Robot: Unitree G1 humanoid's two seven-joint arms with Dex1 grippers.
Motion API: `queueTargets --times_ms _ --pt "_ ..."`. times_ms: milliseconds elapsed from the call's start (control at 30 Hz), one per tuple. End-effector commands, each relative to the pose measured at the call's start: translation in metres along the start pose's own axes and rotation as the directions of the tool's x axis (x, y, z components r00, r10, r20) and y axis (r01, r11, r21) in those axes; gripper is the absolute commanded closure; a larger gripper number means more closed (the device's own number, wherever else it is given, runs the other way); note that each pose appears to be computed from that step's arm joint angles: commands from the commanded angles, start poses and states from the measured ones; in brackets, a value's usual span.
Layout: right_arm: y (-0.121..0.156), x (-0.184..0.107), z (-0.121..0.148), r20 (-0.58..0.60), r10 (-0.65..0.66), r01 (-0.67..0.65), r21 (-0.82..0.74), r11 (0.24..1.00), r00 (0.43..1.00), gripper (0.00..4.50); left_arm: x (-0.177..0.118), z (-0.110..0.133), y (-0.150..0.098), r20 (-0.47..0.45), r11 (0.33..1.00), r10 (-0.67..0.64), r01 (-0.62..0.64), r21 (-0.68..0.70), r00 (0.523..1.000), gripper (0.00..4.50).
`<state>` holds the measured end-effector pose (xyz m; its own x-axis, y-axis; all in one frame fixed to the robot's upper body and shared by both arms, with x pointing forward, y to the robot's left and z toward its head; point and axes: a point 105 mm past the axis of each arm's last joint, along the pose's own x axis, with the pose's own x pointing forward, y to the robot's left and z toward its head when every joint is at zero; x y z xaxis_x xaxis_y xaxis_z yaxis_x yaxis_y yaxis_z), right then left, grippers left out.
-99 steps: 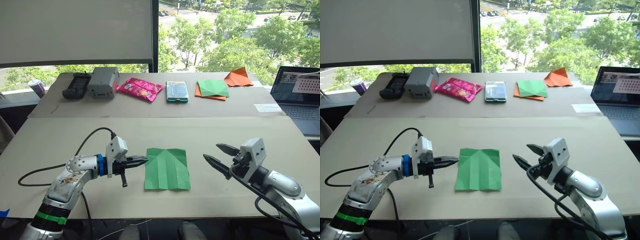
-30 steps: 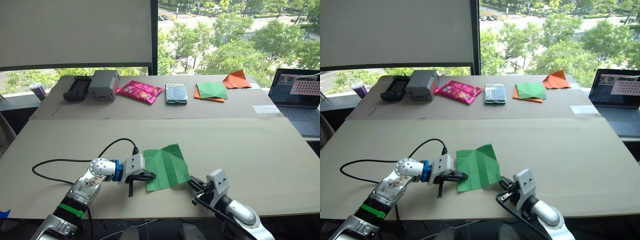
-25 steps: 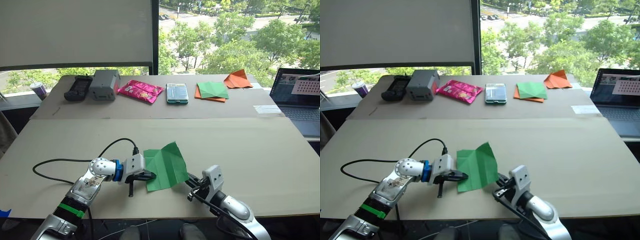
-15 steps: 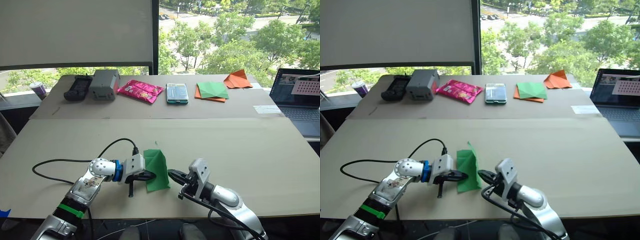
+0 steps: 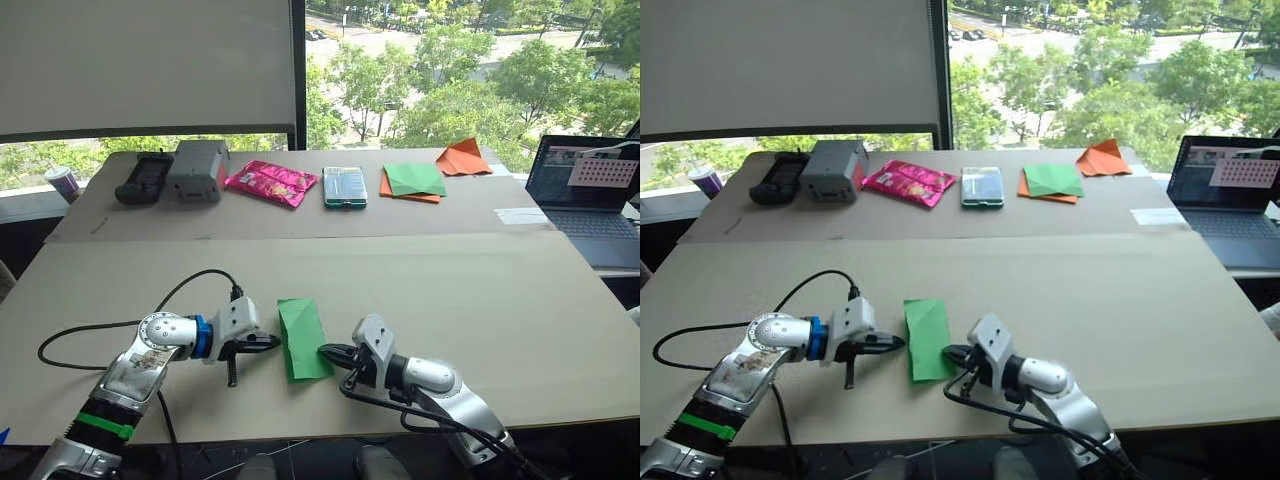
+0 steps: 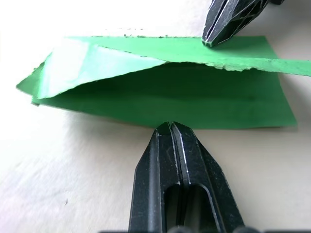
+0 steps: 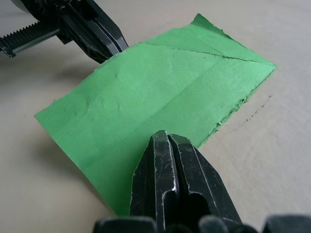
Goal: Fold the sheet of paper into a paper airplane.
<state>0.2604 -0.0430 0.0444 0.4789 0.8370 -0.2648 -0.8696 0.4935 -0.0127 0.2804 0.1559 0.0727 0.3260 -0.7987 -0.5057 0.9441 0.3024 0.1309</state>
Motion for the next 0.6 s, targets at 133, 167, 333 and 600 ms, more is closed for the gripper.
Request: queueTargets --times_ms 133,167,333,600 --pt "0.000 0.004 -0.022 -0.095 0.003 0.000 0.040 0.999 0.995 4.48 -0.017 0.063 0.002 0.306 0.986 -0.019 0.069 -0.154 0.952 4.50" --pt "0.001 0.005 -0.023 -0.098 0.006 -0.002 0.039 0.999 0.995 4.48 -0.014 0.067 -0.001 0.324 0.981 -0.035 0.094 -0.168 0.945 4.50" --pt "0.001 0.006 -0.021 -0.100 0.003 0.001 0.039 0.999 0.995 4.48 0.008 0.046 -0.006 0.248 0.979 -0.044 0.091 -0.182 0.968 4.50" --pt "-0.002 0.004 -0.009 -0.067 -0.006 0.007 0.019 1.000 0.998 4.48 0.023 0.011 0.001 0.117 0.992 -0.015 0.030 -0.124 0.993 4.50"
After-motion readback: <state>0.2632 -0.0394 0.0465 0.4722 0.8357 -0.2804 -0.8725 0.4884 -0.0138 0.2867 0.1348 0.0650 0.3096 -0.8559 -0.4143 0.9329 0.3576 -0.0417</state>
